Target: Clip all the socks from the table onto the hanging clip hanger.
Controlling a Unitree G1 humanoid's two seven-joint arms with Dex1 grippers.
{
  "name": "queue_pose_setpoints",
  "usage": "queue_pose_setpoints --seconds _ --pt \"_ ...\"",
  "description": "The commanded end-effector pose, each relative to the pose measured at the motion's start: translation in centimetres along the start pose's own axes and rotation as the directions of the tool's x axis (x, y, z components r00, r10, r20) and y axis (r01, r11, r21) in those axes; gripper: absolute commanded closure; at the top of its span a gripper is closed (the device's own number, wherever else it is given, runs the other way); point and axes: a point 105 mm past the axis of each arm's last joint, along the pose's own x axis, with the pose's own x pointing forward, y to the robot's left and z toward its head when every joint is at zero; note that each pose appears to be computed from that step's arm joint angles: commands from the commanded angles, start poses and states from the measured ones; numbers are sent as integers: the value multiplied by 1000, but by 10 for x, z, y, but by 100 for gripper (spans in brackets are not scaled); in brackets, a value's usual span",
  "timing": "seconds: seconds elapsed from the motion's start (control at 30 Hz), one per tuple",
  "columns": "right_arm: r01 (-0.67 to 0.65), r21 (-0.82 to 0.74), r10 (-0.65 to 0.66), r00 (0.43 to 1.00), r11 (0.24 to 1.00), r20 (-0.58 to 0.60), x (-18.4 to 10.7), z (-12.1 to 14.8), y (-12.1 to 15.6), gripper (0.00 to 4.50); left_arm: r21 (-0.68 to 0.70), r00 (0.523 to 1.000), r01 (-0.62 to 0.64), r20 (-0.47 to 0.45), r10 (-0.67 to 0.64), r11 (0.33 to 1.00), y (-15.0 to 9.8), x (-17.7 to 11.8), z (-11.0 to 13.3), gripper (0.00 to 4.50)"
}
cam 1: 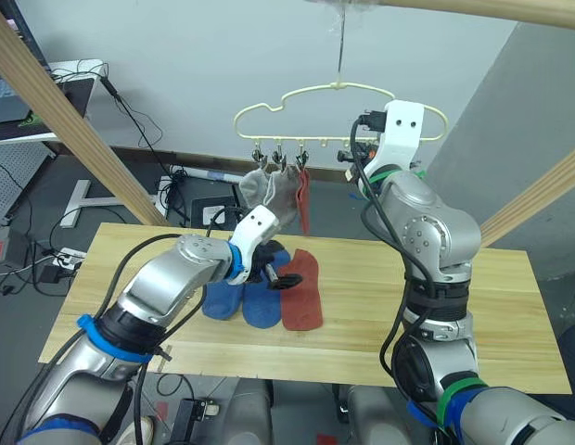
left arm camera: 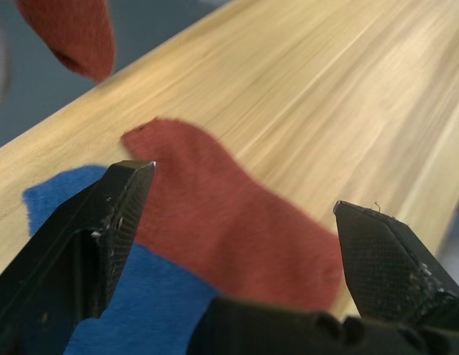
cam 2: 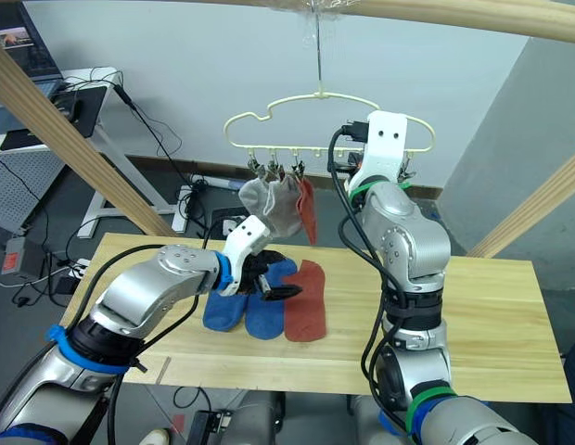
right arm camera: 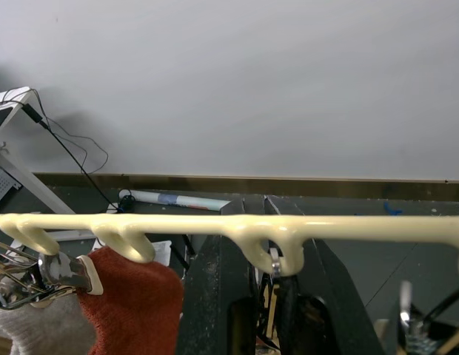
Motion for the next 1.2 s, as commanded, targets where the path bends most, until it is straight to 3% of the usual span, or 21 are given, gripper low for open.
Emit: queue_pose_setpoints --seconds 0.03,0.3,0.77,1.2 --pt "-22 3 21 997 1000 77 -7 22 8 450 38 999 -9 -40 11 999 1 21 -5 3" --pt "-23 8 23 997 1000 80 -7 25 9 450 1 993 19 -117 -19 1000 -5 56 -21 3" --pt "-11 17 10 997 1000 83 -10 27 8 450 -71 976 42 -210 -56 997 -7 77 -37 3" --pt "0 22 -2 997 1000 80 -12 26 5 450 -53 967 75 -239 -86 996 -12 78 -43 393"
